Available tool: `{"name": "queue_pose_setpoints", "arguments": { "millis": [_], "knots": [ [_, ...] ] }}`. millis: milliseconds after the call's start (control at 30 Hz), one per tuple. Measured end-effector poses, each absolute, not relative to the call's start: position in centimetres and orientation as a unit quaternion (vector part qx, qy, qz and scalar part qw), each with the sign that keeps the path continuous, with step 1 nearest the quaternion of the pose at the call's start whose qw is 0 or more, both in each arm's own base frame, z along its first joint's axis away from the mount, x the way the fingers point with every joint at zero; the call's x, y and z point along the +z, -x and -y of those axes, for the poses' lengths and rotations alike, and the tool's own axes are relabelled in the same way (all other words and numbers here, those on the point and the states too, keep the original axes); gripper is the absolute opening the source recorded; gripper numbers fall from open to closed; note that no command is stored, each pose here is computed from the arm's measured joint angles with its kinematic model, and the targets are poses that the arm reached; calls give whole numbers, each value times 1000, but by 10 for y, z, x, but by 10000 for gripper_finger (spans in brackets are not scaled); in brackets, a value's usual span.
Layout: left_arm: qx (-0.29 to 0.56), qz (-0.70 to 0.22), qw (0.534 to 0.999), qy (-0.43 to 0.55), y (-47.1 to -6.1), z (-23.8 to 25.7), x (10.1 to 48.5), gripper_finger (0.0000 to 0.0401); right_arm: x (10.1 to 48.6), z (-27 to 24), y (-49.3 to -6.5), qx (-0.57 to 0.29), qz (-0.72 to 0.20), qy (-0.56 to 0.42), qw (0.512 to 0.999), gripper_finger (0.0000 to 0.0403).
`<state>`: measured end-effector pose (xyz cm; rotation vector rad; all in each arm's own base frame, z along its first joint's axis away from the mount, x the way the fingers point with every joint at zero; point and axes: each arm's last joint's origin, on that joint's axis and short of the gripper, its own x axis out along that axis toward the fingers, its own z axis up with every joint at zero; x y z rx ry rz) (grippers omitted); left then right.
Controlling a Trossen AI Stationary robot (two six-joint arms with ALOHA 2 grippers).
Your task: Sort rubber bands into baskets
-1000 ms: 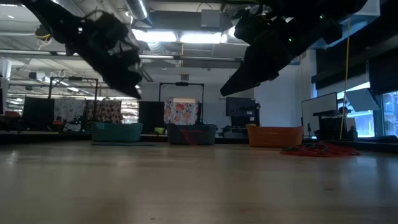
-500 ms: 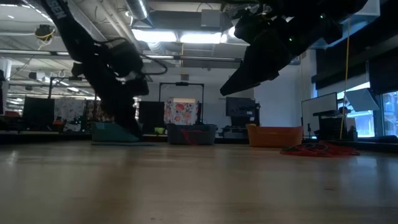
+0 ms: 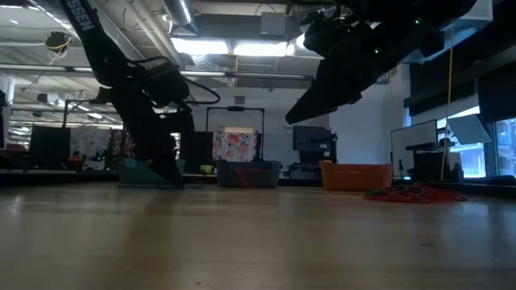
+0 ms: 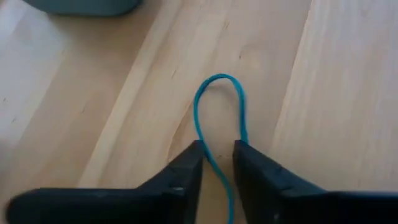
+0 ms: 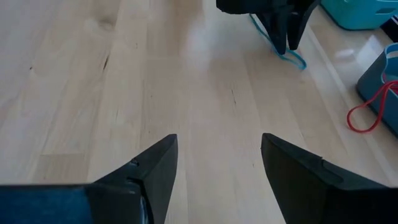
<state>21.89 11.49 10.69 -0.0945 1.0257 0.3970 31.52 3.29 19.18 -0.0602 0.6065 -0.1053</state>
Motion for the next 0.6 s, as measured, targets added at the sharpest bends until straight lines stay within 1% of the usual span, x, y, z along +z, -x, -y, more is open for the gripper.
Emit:
{"name": "queue_pose_setpoints", "arguments": {
  "millis": [133,200,333,400,500,600],
  "knots": [
    [197,-497,845,27,-218,-115,106,24,192,-33,-315,-52,-298,30,953,232],
    [219,-503,836,12,-217,-116,106,7,192,-33,-315,-52,-299,30,952,232],
    [280,-512,811,-29,-216,-117,106,11,192,-33,-315,-52,-299,30,952,232],
    [301,-514,802,-58,-217,-115,106,5,192,-33,-315,-52,-299,30,952,232],
    [341,-525,773,-107,-219,-111,108,3,192,-33,-315,-52,-299,31,952,232],
    [382,-514,753,-151,-224,-105,115,3,192,-33,-315,-52,-299,31,952,232]
  ]
}}
